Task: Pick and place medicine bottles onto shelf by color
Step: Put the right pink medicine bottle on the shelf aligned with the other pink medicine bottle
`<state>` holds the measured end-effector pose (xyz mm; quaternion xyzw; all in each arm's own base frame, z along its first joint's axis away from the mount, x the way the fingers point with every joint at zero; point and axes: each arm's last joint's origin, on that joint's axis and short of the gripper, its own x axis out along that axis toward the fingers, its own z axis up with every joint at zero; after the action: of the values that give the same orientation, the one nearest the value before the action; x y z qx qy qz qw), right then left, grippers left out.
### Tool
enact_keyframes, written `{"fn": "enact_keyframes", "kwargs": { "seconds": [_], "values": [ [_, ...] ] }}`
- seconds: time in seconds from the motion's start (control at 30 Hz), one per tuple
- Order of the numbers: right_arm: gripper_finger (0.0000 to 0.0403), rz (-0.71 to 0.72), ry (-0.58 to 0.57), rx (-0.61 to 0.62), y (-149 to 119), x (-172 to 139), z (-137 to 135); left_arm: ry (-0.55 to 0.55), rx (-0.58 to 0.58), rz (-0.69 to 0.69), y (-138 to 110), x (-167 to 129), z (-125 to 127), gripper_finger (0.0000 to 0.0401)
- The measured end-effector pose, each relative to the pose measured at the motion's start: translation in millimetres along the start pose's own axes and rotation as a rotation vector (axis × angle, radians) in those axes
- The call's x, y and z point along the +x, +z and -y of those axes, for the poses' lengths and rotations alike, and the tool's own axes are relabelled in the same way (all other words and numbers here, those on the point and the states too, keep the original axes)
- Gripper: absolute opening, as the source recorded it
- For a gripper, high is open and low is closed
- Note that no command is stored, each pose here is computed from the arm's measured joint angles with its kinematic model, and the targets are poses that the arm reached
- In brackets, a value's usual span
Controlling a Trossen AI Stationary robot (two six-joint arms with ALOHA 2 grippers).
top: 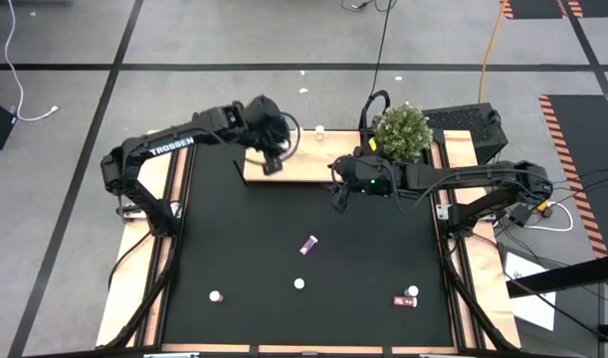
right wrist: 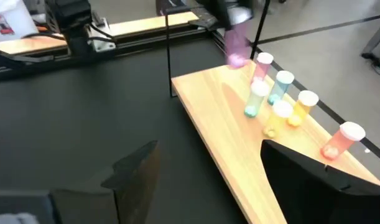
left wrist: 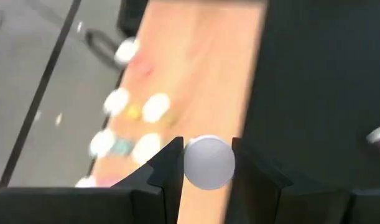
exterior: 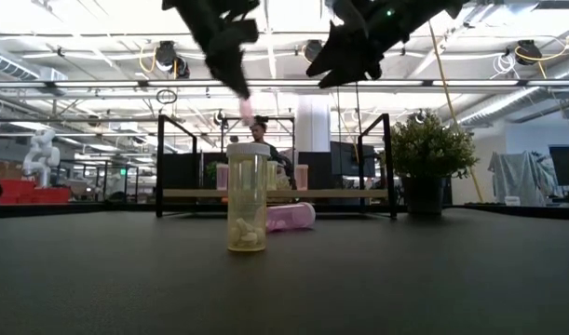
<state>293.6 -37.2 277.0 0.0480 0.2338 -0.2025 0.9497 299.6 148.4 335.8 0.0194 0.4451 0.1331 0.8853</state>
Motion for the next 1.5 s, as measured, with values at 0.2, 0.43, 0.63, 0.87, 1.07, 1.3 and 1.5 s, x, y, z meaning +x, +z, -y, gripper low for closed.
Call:
{"fn": "enact_keyframes", "kwargs": {
  "seconds": [0.2, 0.43, 0.63, 0.87, 1.07, 1.3, 1.5],
  "values": [
    [0.0270, 0.005, -0.001, 0.005, 1.0, -2.0, 0.4, 0.063, -0.061, -0.089, -20.4, 14.4, -48.0, 0.0129],
    [0.0268, -0.016, -0.004, 0.043, -1.2, -2.1, 0.4, 0.041, -0.199, -0.211, -49.7, 34.6, -78.4, 0.0129],
    [0.0267, -0.032, -0.011, 0.053, -2.9, -2.2, 0.7, 0.010, -0.215, -0.243, -74.1, 59.3, -71.0, 0.0129],
    [0.0267, -0.046, -0.010, 0.049, -4.2, -2.3, 0.8, 0.047, -0.200, -0.186, -79.4, 72.3, -67.0, 0.0129],
    [0.0267, -0.048, -0.011, 0.048, -4.3, -2.3, 0.9, 0.025, -0.206, -0.153, -77.2, 77.5, -64.2, 0.0129],
    [0.0267, -0.048, -0.011, 0.045, -4.4, -2.1, 1.1, 0.023, -0.193, -0.176, -84.3, 84.1, -63.6, 0.0129],
    [0.0267, -0.046, -0.011, 0.039, -4.1, -2.0, 1.2, 0.028, -0.182, -0.171, -87.6, 86.4, -62.9, 0.0129]
  ]
}}
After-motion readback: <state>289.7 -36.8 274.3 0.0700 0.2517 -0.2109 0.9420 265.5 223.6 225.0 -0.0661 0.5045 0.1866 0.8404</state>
